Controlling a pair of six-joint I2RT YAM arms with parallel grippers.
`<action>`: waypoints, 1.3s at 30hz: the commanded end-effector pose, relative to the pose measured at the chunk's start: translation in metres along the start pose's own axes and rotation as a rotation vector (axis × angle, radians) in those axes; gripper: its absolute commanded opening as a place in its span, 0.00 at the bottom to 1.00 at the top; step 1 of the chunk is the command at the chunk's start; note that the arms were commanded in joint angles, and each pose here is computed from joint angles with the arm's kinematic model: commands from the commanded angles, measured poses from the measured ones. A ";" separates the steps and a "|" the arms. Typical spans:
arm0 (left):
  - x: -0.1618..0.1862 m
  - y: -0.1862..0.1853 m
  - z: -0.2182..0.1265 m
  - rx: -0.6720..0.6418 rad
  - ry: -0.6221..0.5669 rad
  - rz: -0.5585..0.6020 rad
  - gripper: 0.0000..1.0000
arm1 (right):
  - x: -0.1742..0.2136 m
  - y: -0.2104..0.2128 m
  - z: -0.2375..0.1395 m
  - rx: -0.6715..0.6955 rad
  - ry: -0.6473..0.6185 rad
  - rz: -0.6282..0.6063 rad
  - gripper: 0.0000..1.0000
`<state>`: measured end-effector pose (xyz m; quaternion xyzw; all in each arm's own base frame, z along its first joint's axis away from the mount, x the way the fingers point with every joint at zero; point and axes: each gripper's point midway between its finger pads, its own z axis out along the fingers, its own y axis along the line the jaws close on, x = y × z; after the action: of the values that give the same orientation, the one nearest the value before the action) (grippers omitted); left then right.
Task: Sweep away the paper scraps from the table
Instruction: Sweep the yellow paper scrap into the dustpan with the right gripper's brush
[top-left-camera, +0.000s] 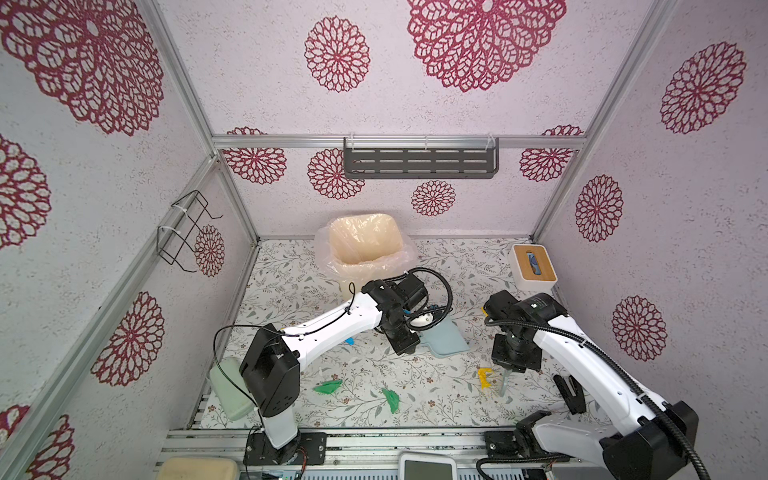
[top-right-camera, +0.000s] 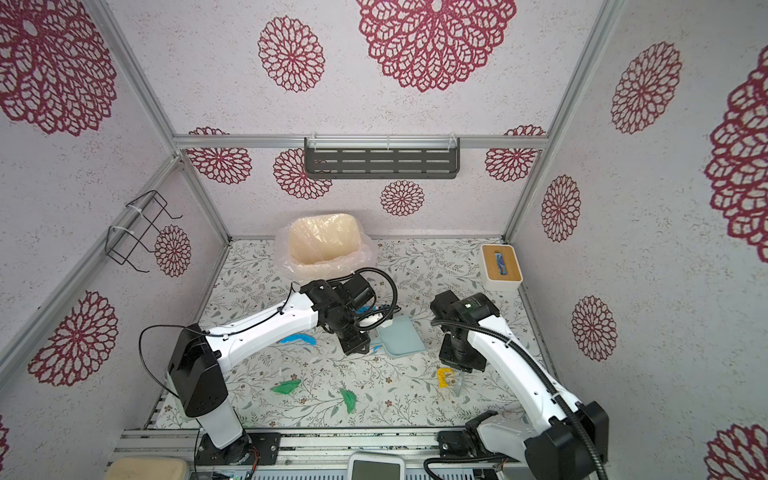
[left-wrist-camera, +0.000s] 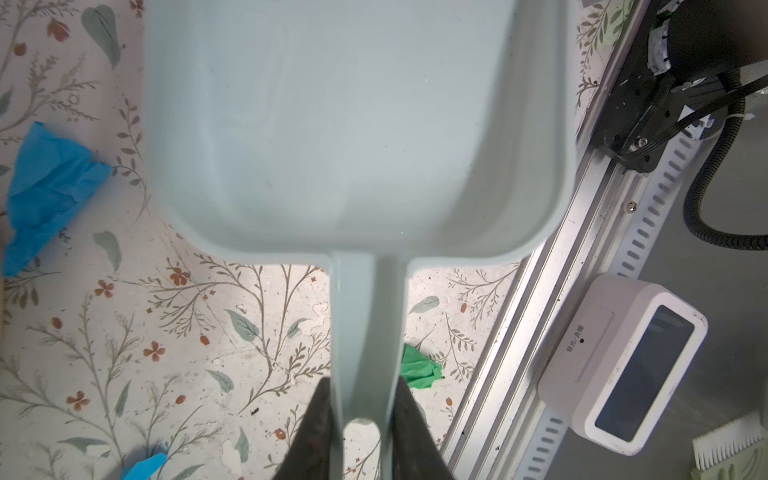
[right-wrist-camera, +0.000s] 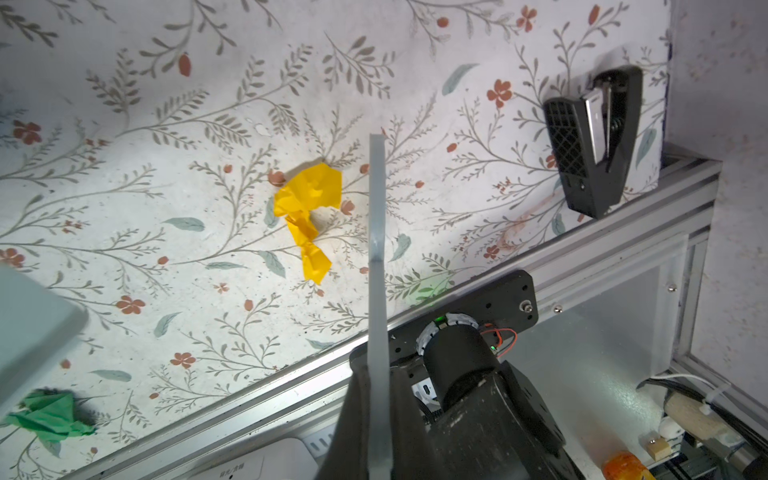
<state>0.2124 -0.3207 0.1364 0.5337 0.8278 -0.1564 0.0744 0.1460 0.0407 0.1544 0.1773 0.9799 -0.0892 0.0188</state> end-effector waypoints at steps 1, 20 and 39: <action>0.008 -0.009 0.003 0.013 0.028 0.003 0.00 | 0.003 -0.031 0.003 0.095 -0.033 0.040 0.00; 0.039 -0.041 0.052 -0.043 0.185 0.096 0.00 | 0.006 0.019 0.007 -0.170 -0.050 -0.101 0.00; 0.036 -0.039 0.072 -0.033 0.257 0.154 0.00 | 0.000 -0.003 -0.019 -0.089 -0.162 -0.189 0.00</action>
<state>0.1575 -0.3253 0.0634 0.5944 0.8010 -0.0707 -0.0113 0.1521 0.0585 0.1679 0.0926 0.9909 -0.0164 0.0968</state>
